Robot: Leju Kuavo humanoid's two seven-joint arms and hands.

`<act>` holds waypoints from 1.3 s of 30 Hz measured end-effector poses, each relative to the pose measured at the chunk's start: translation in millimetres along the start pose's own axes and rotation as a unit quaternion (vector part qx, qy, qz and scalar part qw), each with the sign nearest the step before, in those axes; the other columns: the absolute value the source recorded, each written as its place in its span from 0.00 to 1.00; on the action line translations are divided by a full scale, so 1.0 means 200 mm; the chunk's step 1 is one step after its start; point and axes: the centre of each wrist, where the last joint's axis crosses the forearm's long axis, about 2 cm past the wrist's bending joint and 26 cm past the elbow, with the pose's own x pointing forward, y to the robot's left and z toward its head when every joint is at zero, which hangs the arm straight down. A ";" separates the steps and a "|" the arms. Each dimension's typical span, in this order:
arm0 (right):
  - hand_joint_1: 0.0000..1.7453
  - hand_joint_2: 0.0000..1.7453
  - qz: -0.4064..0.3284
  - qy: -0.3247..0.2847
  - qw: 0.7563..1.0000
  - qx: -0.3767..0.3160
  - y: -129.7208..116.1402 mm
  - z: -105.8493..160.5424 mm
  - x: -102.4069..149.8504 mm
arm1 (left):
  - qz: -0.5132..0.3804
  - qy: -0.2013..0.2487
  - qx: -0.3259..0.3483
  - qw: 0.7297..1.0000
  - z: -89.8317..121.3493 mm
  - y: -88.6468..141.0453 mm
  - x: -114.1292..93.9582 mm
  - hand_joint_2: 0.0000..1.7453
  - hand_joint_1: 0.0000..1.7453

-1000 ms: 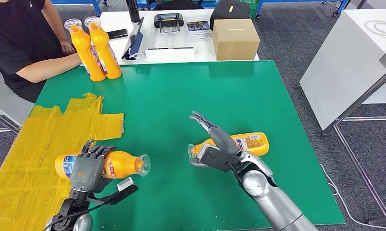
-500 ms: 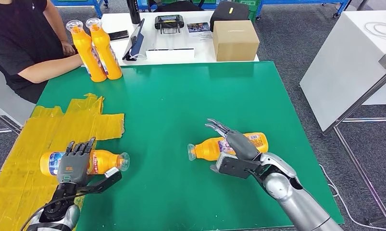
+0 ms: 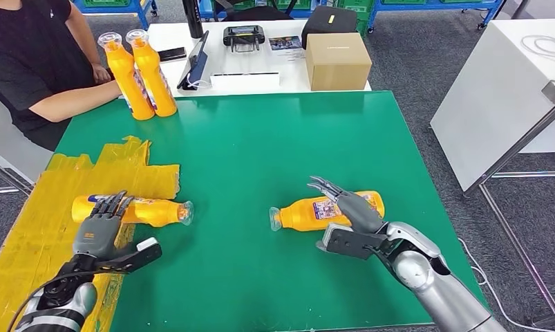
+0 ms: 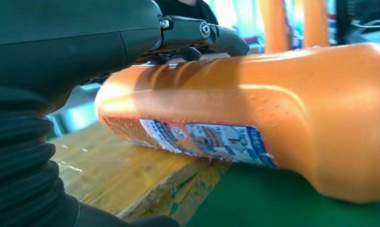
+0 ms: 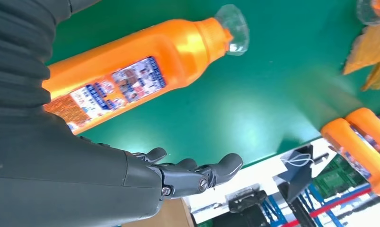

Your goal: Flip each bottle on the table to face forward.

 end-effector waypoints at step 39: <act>0.00 1.00 0.047 0.132 0.985 0.102 -0.43 -0.04 -0.29 | 0.547 -0.194 0.099 0.808 0.31 0.07 -0.13 0.00 0.00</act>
